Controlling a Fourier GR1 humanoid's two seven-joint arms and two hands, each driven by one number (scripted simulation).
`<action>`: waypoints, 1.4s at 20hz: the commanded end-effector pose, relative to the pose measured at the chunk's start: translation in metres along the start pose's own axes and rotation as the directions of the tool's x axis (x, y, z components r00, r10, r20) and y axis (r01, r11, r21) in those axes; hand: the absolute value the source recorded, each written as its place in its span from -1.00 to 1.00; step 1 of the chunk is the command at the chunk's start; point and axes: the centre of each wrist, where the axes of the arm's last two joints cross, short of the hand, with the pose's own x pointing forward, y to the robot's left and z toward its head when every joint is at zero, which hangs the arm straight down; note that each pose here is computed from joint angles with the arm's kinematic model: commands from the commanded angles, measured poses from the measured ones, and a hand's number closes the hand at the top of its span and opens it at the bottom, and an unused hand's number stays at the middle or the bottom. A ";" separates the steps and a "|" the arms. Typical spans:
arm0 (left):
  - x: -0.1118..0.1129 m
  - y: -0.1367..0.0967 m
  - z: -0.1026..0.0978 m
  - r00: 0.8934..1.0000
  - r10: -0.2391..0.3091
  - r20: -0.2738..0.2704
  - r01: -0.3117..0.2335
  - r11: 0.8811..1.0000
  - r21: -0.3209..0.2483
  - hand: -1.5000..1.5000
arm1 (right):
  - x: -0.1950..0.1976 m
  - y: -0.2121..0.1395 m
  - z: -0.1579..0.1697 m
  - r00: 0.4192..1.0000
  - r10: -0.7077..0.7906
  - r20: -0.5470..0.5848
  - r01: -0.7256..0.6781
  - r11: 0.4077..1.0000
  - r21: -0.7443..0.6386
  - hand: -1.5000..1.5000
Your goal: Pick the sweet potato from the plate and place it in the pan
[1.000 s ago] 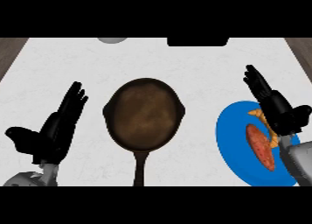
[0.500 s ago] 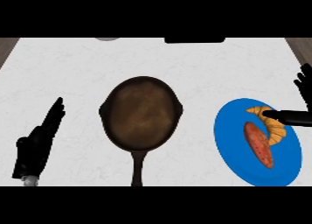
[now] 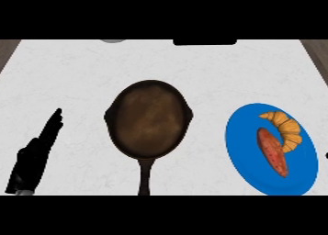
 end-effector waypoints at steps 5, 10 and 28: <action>0.012 -0.011 -0.003 1.000 -0.018 0.019 0.018 1.000 -0.020 0.00 | 0.045 -0.011 0.004 0.978 0.208 0.022 -0.206 0.944 0.258 -1.00; 0.001 -0.014 -0.016 1.000 -0.002 0.014 0.003 1.000 -0.023 0.00 | 0.101 -0.012 -0.002 0.960 0.278 0.046 -0.274 0.882 0.384 -1.00; 0.001 -0.004 -0.011 1.000 -0.008 0.023 0.009 1.000 -0.026 0.00 | 0.145 0.052 -0.034 0.793 0.607 -0.057 -0.448 0.643 0.621 -1.00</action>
